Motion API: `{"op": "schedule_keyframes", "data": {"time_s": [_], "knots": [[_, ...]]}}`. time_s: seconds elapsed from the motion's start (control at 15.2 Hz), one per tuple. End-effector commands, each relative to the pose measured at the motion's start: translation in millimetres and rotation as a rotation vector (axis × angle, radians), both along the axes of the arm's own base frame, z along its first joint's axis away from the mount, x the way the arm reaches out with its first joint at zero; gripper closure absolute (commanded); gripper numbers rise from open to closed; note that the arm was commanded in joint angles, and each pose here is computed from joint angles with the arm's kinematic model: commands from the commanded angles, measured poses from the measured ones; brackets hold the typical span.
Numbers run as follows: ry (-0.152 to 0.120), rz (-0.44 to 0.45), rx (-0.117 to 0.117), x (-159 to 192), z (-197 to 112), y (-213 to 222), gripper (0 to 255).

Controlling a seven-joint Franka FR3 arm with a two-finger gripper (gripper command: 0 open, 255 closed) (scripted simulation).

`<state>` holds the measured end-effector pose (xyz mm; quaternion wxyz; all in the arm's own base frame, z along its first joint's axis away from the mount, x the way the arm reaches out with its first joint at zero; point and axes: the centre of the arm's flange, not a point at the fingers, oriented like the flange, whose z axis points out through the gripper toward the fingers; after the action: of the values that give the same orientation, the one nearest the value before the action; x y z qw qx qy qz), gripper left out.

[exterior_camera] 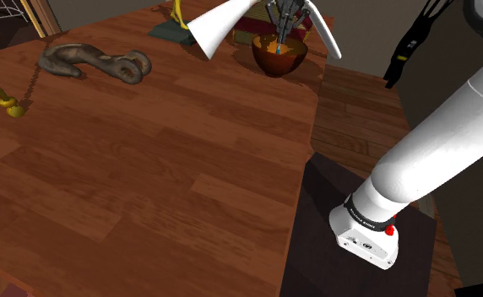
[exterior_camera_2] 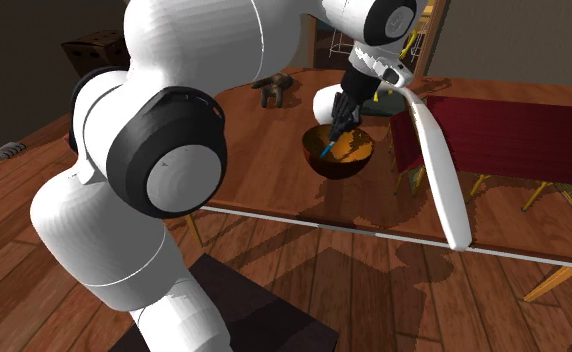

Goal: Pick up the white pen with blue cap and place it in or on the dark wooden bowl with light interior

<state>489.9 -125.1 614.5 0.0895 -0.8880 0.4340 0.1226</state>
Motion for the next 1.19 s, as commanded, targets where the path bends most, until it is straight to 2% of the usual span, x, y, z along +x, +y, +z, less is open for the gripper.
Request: {"op": "schedule_keyframes", "data": {"time_s": [0.0,0.07,0.4,0.66,1.12], "knots": [[0.021,-0.002,0.008,2,-9,-2,255],[0.021,-0.002,0.008,1,-10,-3,0],[0.021,-0.002,0.008,2,-9,-2,0],[0.021,-0.002,0.008,10,38,-16,0],[0.021,-0.002,0.008,10,38,-16,0]]}}
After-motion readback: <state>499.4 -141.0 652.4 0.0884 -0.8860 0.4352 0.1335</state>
